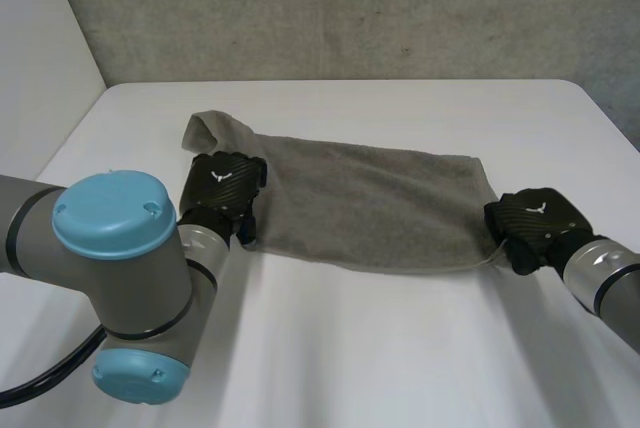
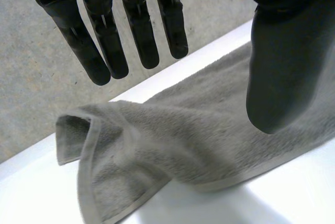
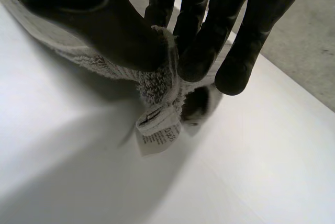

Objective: Fold the towel.

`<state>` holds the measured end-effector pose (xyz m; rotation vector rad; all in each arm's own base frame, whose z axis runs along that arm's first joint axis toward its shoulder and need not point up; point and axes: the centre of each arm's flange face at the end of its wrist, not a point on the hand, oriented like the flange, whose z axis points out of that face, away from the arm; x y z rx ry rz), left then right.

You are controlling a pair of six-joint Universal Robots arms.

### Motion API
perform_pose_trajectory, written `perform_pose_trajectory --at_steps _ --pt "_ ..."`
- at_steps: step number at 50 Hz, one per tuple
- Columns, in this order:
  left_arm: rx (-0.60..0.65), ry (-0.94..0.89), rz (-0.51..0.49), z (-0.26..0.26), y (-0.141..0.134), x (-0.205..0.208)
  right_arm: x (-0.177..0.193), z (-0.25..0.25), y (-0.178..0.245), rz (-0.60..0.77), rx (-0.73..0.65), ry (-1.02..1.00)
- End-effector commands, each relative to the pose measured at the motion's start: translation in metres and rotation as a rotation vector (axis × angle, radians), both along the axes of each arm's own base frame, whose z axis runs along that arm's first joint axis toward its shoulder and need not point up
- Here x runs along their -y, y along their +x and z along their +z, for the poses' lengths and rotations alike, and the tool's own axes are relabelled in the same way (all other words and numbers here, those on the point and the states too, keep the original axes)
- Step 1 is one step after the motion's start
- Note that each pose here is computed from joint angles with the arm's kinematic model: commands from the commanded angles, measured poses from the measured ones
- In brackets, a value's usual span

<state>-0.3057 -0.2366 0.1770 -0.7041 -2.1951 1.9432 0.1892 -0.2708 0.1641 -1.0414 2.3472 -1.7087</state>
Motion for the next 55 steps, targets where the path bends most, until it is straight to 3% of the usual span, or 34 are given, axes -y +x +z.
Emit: perform_pose_trajectory --at_steps 1,6,18,35,55 --pt "0.064 -0.004 -0.069 -0.007 0.011 0.022 0.01 0.004 -0.011 -0.039 0.002 -0.018" --pt "0.067 0.002 -0.089 -0.011 0.019 0.04 0.015 0.005 -0.016 -0.056 0.003 -0.025" --pt "0.143 0.033 0.0 -0.021 0.051 0.079 0.027 0.009 -0.027 -0.088 -0.012 -0.068" --pt "0.187 0.184 -0.041 -0.052 0.048 0.082 0.041 0.009 -0.039 -0.115 -0.031 -0.086" --pt "0.206 0.167 -0.038 -0.065 0.041 0.103 0.035 0.004 -0.035 -0.091 -0.049 -0.074"
